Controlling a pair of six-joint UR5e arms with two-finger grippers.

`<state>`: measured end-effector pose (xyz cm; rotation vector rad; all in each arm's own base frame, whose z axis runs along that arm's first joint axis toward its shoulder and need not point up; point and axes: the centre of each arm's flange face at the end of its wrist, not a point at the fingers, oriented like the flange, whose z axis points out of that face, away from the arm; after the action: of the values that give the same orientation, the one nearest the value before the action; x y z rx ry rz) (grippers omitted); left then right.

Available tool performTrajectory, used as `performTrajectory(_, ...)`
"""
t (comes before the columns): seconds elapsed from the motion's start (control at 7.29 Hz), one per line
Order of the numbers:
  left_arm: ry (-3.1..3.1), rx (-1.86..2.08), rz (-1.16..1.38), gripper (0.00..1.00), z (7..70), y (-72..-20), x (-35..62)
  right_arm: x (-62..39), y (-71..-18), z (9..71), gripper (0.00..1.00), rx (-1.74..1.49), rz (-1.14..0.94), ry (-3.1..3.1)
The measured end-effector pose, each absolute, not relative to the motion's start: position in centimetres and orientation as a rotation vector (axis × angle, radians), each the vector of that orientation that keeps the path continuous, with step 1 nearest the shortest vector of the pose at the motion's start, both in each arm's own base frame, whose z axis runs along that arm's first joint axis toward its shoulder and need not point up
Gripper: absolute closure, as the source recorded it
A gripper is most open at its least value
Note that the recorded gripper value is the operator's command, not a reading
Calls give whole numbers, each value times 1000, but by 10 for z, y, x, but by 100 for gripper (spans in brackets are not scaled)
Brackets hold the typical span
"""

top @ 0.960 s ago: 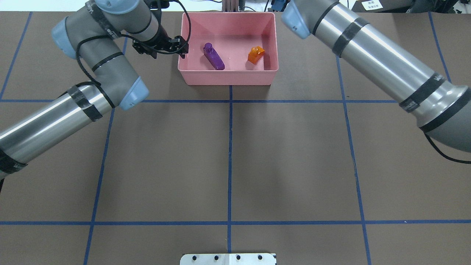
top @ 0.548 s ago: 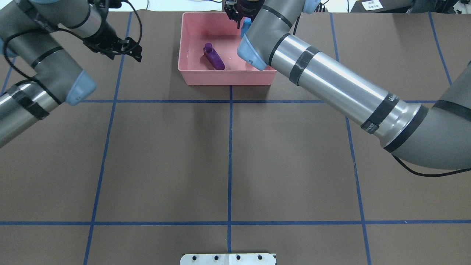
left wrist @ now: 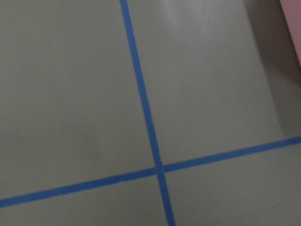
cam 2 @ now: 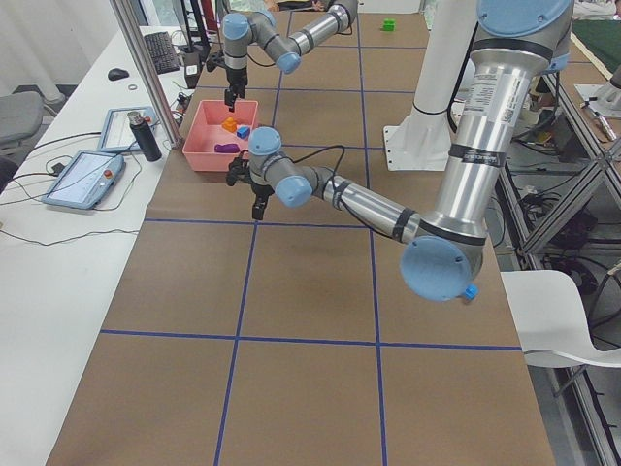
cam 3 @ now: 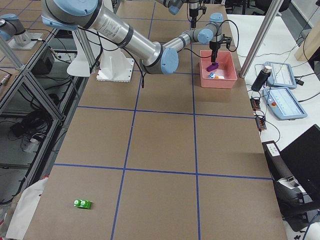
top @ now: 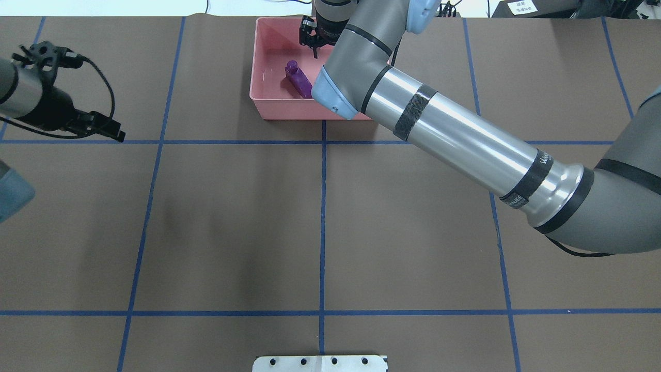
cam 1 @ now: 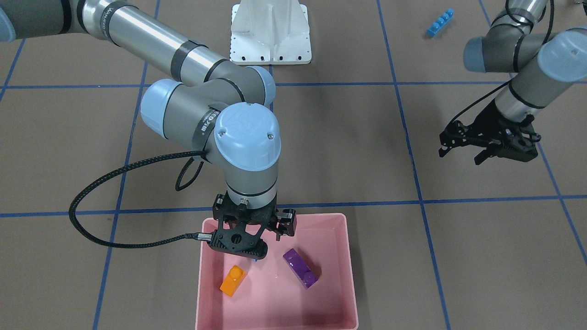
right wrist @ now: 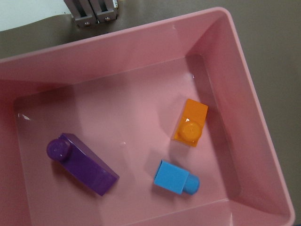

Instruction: Put all blocks into box

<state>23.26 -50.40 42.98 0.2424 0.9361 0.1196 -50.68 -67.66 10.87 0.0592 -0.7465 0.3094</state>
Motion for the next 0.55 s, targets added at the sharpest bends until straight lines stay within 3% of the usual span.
performTrajectory(0.55,921,143,270,0,449,-354,225,-438,-642,139,0,65,241,-752)
